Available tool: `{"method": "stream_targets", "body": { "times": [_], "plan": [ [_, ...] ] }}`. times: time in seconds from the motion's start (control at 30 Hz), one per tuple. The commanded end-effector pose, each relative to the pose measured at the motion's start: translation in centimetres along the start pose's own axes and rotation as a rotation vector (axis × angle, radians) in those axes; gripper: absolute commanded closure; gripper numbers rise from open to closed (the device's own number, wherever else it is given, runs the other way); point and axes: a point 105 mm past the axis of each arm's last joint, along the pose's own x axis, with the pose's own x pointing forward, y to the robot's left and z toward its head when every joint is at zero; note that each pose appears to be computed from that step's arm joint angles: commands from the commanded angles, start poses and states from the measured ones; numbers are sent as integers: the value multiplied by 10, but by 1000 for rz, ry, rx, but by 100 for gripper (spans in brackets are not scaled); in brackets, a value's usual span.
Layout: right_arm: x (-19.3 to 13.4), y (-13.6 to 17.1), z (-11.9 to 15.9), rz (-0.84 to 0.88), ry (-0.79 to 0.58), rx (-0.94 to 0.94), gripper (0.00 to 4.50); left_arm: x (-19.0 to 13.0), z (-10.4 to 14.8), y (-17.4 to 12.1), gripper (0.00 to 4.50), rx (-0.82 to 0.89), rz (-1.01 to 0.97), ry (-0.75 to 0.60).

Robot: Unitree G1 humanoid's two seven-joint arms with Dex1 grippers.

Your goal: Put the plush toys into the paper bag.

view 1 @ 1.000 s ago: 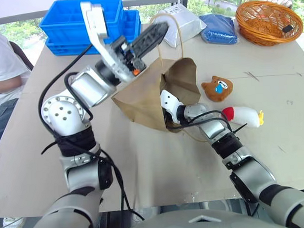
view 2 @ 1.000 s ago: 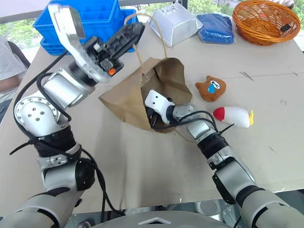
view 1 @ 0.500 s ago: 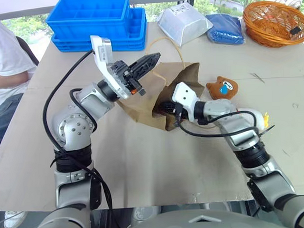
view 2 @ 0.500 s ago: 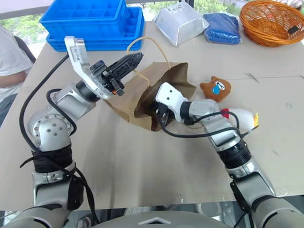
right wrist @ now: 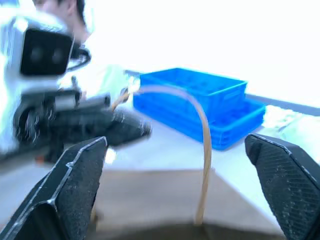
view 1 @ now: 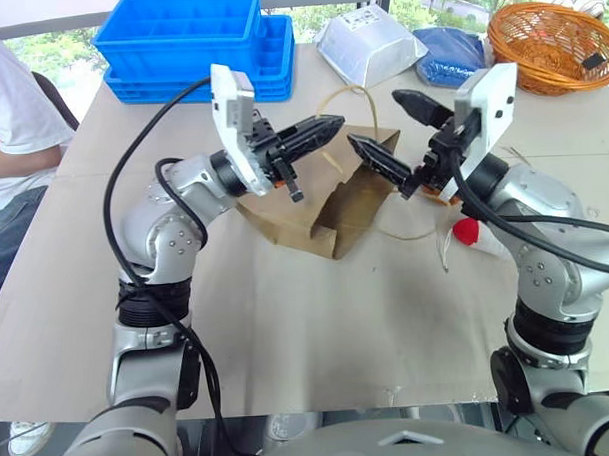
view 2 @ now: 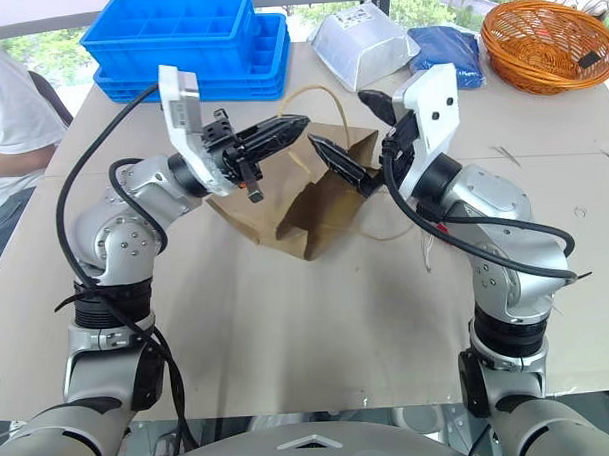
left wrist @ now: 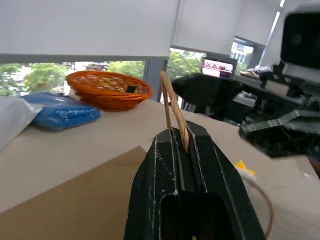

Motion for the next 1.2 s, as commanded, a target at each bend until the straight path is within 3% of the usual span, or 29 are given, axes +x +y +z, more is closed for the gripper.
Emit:
{"method": "stream_targets", "body": {
  "times": [0.03,0.17,0.33,0.6,0.7,0.73,0.83,0.9,0.93,1.0,1.1,1.17,1.2],
  "plan": [
    [-31,-20,10,-88,43,-73,4,1,13,-3,450,132,-24,-6],
    [-92,-45,0,-168,294,-159,4,3,12,-3,450,212,-39,16],
    [-162,-68,-46,-224,744,-215,4,8,8,-11,450,222,-71,16],
    [-183,-89,-117,-165,930,-135,4,16,6,-21,450,180,-101,-6],
    [-179,-100,-126,-183,924,-181,127,17,4,-25,450,164,-108,-8],
    [-177,-102,-127,-186,915,-184,193,17,4,-26,450,158,-111,-7],
    [-180,-105,-131,-186,937,-224,308,15,2,-28,450,145,-108,-6],
    [-180,-105,-127,-187,917,-237,409,14,3,-27,450,137,-96,-10],
    [-176,-102,-118,-184,866,-221,439,14,3,-26,450,134,-91,-11],
    [-162,-89,-89,-133,712,-188,446,13,4,-24,450,122,-83,-13],
    [-131,-60,-23,-15,444,-240,446,11,6,-23,450,90,-79,-23],
    [-112,-52,-5,14,391,-381,446,11,7,-23,450,82,-81,-24],
    [-101,-48,-10,45,418,-464,446,12,8,-23,450,82,-87,-28]
  ]
}}
